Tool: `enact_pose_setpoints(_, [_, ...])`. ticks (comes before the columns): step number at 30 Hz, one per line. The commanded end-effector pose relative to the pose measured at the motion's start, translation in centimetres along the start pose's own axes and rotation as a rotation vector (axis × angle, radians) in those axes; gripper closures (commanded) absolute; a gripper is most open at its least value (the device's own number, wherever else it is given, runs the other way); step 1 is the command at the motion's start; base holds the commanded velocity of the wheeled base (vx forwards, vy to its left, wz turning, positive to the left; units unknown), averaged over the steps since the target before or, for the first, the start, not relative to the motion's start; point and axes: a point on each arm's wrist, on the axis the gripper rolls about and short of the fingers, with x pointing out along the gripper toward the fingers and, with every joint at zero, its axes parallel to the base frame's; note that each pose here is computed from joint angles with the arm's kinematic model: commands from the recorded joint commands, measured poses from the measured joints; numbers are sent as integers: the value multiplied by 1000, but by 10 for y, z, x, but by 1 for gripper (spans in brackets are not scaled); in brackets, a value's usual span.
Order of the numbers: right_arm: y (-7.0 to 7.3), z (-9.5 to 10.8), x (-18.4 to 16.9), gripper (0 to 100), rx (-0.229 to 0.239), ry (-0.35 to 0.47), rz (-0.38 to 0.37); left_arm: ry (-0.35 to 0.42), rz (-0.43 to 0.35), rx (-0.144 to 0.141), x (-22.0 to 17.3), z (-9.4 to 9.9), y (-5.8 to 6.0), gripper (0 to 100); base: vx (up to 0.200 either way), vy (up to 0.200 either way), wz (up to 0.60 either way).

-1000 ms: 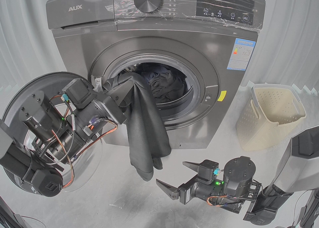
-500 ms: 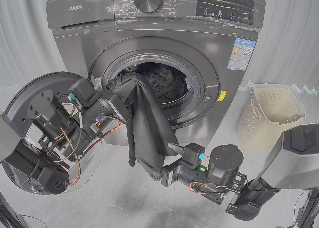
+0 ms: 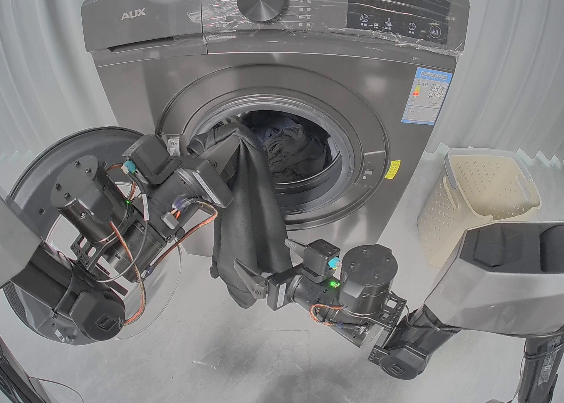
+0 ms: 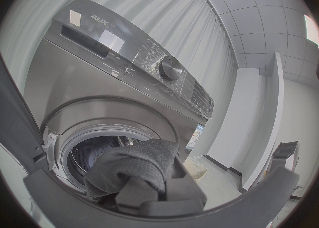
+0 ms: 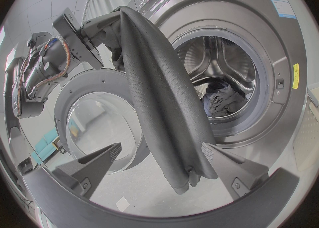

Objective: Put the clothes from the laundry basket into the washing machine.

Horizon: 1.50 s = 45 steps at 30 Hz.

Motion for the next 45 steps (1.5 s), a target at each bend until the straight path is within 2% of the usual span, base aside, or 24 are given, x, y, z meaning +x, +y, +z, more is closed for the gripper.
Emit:
enact_pose_setpoints(1, [1,-7,12,0,0,-8,4,1,0,0,0,0,0,100,0,0,0])
enact_pose_setpoints(11, [-2,-9,32,0,14,-55,-3,-2,-1,6,0,1,0,100,0,0,0])
enact_pose_setpoints(12, [-2,-8,33,100,16,-61,-5,-1,1,6,0,0,0,100,0,0,0])
enact_pose_setpoints(18, [-7,4,28,100,27,-86,-14,3,13,10,0,-1,4,100,0,0,0])
enact_pose_setpoints(22, [-7,19,12,100,33,-97,-37,4,22,13,0,-2,7,100,0,0,0])
enact_pose_setpoints(23, [-10,27,3,100,34,-98,-46,6,37,18,0,-2,12,100,0,0,0])
enact_pose_setpoints(24, [-10,27,3,100,34,-98,-46,6,37,18,0,-2,12,100,0,0,0])
enact_pose_setpoints(25, [-12,39,-10,100,33,-105,-51,9,49,22,0,-3,17,100,0,0,0])
enact_pose_setpoints(28, [-26,51,-21,100,25,-115,-91,10,51,23,0,-4,18,100,0,0,0])
enact_pose_setpoints(31, [-47,60,-28,100,12,-126,-144,9,52,24,0,-3,18,100,0,0,0])
enact_pose_setpoints(33, [-60,62,-30,100,3,-129,-177,10,49,25,-2,-2,17,100,0,0,0])
enact_pose_setpoints(35, [-64,63,-30,100,2,-130,-186,10,49,25,-2,-2,17,100,0,0,0])
enact_pose_setpoints(36, [-72,63,-29,100,0,-131,-198,8,44,24,-3,0,15,100,0,0,0])
enact_pose_setpoints(45, [-81,50,-1,100,-9,-136,-203,39,16,21,-11,-4,5,100,0,0,0])
